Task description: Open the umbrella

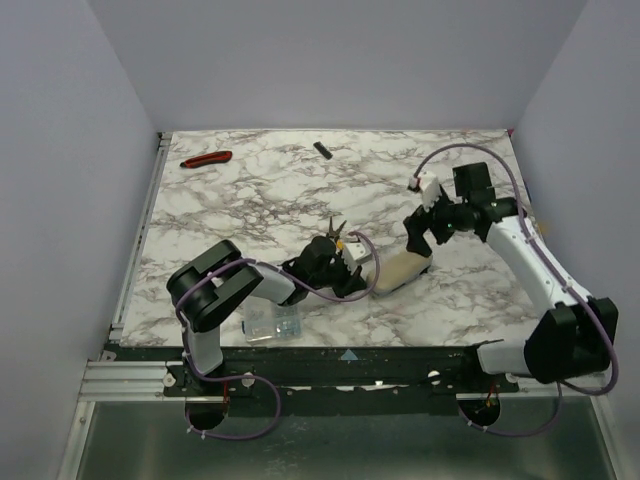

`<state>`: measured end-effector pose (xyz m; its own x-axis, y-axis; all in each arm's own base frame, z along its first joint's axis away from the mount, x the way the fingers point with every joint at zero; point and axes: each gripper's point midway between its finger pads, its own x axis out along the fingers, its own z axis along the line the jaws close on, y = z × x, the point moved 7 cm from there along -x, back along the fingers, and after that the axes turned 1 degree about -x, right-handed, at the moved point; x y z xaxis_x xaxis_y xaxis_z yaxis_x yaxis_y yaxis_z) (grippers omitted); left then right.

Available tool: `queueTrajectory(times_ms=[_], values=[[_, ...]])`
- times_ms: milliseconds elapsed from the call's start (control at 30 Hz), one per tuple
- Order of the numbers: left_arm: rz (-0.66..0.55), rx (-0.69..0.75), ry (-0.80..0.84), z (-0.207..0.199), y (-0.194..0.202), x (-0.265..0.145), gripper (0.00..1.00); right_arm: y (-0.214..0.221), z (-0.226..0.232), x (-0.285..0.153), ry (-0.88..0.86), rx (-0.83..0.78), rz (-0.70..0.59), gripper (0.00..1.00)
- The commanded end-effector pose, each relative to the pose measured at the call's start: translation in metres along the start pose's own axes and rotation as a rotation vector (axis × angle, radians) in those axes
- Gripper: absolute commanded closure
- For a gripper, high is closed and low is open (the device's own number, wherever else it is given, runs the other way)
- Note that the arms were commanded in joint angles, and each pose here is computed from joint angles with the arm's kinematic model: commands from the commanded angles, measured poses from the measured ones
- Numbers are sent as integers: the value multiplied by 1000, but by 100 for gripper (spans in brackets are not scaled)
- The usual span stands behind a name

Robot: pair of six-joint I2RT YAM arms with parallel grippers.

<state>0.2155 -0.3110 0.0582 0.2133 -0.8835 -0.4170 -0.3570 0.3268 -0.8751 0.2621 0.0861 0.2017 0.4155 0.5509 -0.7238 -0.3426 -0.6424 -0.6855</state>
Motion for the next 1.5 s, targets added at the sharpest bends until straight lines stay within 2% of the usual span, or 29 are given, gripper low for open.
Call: queueTrajectory(times_ms=[0, 133, 300, 500, 733, 767, 900, 1067, 1233, 1333, 1467], values=[[-36, 16, -2, -11, -9, 5, 100, 8, -38, -12, 123, 701, 147, 0], [-31, 2, -13, -16, -12, 12, 100, 19, -65, -13, 35, 1094, 200, 0], [-28, 12, -18, -22, -17, 22, 100, 31, -40, -4, -89, 1279, 243, 0], [-23, 9, -13, -26, -20, 31, 100, 53, -9, 5, -165, 1369, 313, 0], [-13, 16, 15, -33, -16, 33, 100, 76, -4, 32, -145, 1377, 340, 3], [-13, 20, 22, -34, -16, 34, 100, 77, -7, 36, -142, 1375, 331, 5], [0, 21, 50, -39, -14, 34, 100, 82, -15, 50, -156, 1338, 308, 26], [13, 20, 57, -42, -10, 29, 100, 96, -18, 60, -159, 1275, 358, 47], [25, 18, 35, -36, 0, 20, 100, 101, -22, 65, -219, 1167, 355, 74], [26, 49, 29, -34, 2, 15, 100, 103, -23, 67, -265, 1113, 357, 87], [20, 68, 8, -28, 0, 14, 100, 107, -24, 72, -319, 1049, 370, 97]])
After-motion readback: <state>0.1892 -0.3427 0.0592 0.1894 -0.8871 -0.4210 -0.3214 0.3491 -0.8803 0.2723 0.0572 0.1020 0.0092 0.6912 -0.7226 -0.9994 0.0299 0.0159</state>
